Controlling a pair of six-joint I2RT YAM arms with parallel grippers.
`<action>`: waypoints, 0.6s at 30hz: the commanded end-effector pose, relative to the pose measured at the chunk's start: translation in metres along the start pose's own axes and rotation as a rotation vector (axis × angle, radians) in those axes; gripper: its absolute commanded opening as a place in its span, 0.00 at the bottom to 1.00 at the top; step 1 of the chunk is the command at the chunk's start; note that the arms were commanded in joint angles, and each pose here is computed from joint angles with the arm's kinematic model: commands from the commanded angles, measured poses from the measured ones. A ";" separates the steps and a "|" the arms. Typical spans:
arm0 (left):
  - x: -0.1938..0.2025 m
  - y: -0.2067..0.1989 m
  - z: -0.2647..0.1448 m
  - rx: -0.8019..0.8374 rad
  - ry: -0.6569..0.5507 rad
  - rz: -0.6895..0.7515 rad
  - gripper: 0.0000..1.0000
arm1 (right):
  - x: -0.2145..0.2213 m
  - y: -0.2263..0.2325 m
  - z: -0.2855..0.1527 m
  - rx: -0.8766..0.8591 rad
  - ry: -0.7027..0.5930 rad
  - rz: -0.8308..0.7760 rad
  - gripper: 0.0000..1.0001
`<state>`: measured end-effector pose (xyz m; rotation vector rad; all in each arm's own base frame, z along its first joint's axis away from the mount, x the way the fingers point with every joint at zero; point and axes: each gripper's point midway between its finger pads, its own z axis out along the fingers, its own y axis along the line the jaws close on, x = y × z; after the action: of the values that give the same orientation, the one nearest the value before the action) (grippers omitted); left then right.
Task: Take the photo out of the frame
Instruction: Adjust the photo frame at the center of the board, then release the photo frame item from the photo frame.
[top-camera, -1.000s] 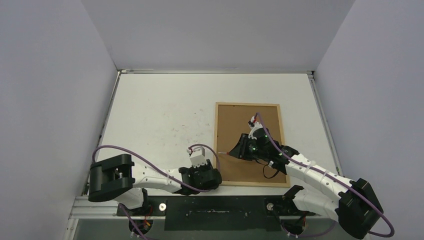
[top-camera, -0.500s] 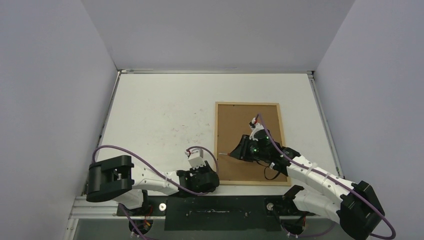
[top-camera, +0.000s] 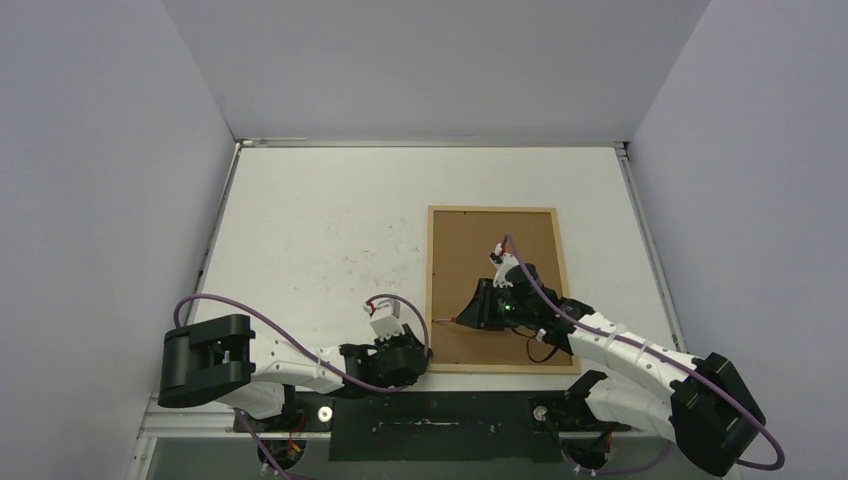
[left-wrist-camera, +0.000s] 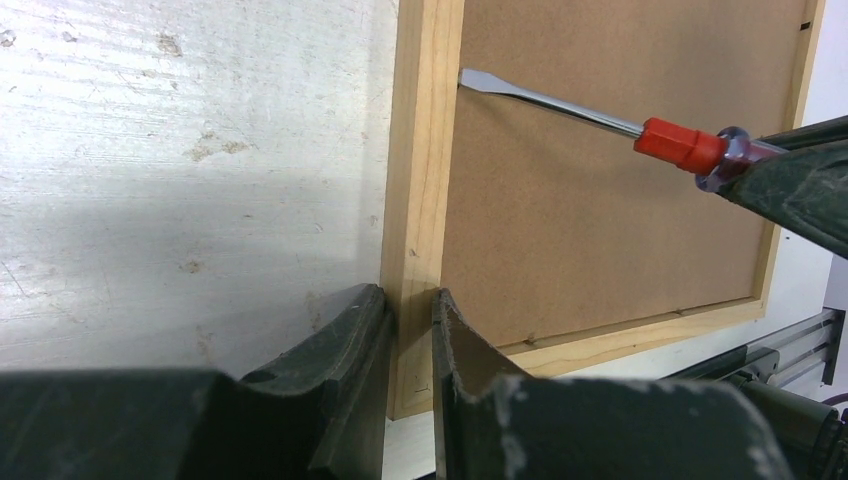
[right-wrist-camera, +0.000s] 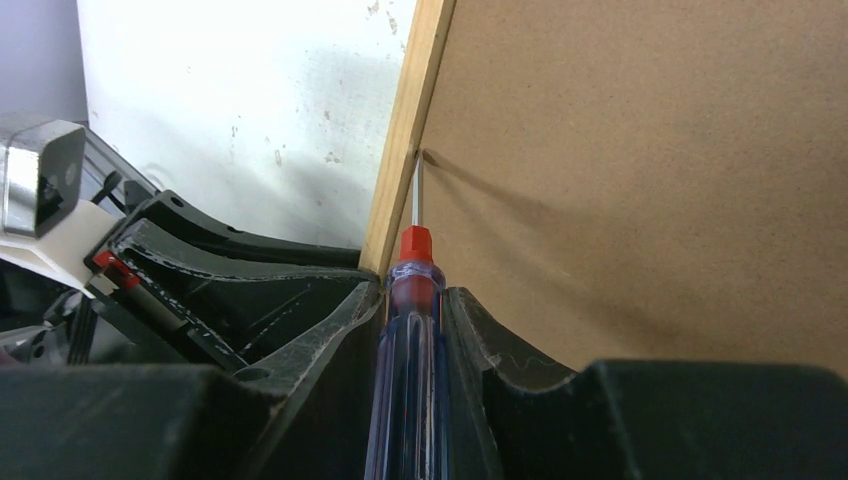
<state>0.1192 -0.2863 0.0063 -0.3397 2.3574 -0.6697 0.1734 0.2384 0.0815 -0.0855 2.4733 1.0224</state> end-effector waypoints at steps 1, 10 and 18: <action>0.035 0.160 -0.034 -0.471 0.251 0.318 0.00 | -0.007 0.003 0.001 -0.021 -0.021 -0.071 0.00; 0.035 0.164 -0.035 -0.494 0.246 0.310 0.00 | -0.010 -0.004 0.000 -0.043 -0.017 -0.048 0.00; 0.035 0.165 -0.035 -0.500 0.245 0.312 0.00 | -0.007 -0.003 0.000 -0.069 0.021 -0.062 0.00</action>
<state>0.1194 -0.2862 0.0061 -0.3562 2.3581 -0.6690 0.1794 0.2271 0.0768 -0.1194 2.4713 1.0289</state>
